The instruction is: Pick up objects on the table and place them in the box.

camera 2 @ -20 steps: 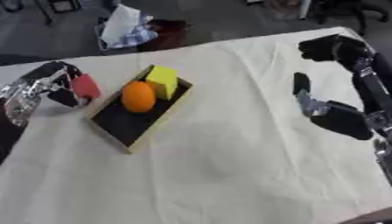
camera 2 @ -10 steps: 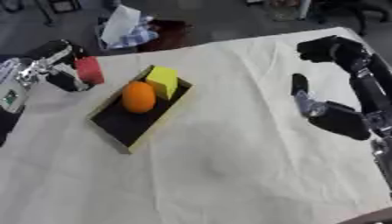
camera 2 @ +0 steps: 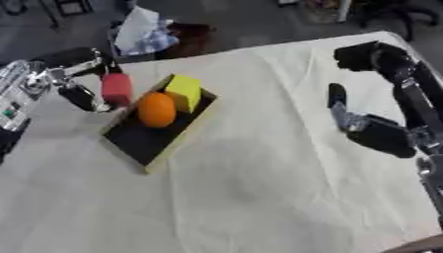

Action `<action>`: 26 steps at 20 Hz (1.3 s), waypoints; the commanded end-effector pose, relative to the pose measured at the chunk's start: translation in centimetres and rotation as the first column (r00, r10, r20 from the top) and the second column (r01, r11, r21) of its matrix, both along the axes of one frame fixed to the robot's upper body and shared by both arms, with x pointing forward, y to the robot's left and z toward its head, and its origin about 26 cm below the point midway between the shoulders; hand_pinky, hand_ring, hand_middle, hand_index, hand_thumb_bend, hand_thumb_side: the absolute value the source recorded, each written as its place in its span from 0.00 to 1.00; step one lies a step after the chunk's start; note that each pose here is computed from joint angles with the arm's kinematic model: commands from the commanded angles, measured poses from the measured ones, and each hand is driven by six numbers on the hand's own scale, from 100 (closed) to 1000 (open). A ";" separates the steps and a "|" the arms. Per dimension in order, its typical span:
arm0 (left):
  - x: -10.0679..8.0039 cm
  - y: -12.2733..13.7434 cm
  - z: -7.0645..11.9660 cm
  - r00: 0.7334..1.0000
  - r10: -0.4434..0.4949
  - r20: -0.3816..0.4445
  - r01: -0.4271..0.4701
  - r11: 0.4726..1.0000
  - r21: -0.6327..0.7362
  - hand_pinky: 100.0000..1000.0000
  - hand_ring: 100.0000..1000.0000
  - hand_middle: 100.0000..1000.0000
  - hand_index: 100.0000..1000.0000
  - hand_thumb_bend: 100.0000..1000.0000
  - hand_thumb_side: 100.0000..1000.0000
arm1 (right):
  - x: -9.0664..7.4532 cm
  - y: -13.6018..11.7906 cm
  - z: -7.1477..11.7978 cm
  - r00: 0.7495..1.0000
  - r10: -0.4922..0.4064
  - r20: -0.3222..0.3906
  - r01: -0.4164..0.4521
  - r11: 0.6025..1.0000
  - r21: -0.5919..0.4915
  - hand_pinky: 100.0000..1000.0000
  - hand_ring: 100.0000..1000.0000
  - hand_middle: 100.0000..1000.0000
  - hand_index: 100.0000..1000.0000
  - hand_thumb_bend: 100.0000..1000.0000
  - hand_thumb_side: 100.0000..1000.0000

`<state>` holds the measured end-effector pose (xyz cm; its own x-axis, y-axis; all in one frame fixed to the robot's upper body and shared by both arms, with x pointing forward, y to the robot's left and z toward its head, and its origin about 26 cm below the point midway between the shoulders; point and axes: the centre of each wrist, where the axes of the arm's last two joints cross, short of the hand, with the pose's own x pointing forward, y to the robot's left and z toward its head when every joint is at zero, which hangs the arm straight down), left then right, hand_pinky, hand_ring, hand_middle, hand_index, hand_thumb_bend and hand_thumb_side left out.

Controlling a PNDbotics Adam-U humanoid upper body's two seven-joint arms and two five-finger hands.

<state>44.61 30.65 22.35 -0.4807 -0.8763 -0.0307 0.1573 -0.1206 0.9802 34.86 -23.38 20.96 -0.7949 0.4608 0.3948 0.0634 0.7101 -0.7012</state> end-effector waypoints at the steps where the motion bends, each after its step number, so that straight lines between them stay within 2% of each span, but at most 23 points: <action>1: -0.6 0.1 1.3 0.999 -0.032 0.001 0.032 0.997 0.066 0.69 0.61 0.61 0.73 0.23 0.10 | 0.0 -0.3 0.8 1.000 -0.008 0.028 0.008 1.000 -0.004 0.74 0.72 0.69 0.78 0.00 0.18; 4: -0.7 -0.1 0.7 0.999 -0.042 -0.023 0.044 0.995 0.092 0.70 0.65 0.65 0.76 0.29 0.16 | 0.0 -0.3 0.8 1.000 -0.007 0.026 0.007 1.000 -0.004 0.74 0.72 0.69 0.78 0.00 0.18; 7: -0.9 0.1 0.3 0.997 -0.051 -0.052 0.057 0.992 0.109 0.73 0.69 0.71 0.80 0.41 0.27 | 0.0 -0.4 0.7 1.000 -0.010 0.024 0.011 1.000 -0.004 0.74 0.72 0.69 0.78 0.00 0.18; 8: -1.0 0.2 0.2 0.997 -0.052 -0.061 0.059 0.991 0.118 0.73 0.69 0.71 0.80 0.42 0.27 | 0.0 -0.4 0.6 1.000 -0.012 0.022 0.012 1.000 -0.005 0.74 0.72 0.69 0.78 0.00 0.18; 13: -1.7 1.3 -0.1 0.996 -0.034 -0.084 0.046 0.989 0.141 0.76 0.73 0.76 0.84 0.58 0.41 | 0.0 -0.5 0.5 1.000 -0.014 0.017 0.014 1.000 -0.005 0.74 0.72 0.69 0.78 0.00 0.18; 15: -2.1 1.8 -0.2 0.996 -0.023 -0.082 0.035 0.989 0.143 0.77 0.74 0.77 0.85 0.61 0.43 | 0.0 -0.6 0.4 1.000 -0.016 0.015 0.017 1.000 -0.006 0.74 0.72 0.69 0.78 0.00 0.18; 19: -2.9 2.7 0.0 0.999 -0.002 -0.051 0.008 0.993 0.120 0.77 0.74 0.77 0.85 0.61 0.44 | -0.1 -0.7 0.3 1.000 -0.021 0.013 0.021 1.000 -0.005 0.74 0.72 0.69 0.78 0.00 0.18; 26: -6.3 4.3 1.8 0.989 0.049 0.142 -0.029 0.991 -0.134 0.75 0.70 0.73 0.83 0.52 0.43 | -0.2 -0.9 0.1 0.999 -0.032 0.008 0.032 0.999 0.003 0.74 0.72 0.69 0.78 0.00 0.19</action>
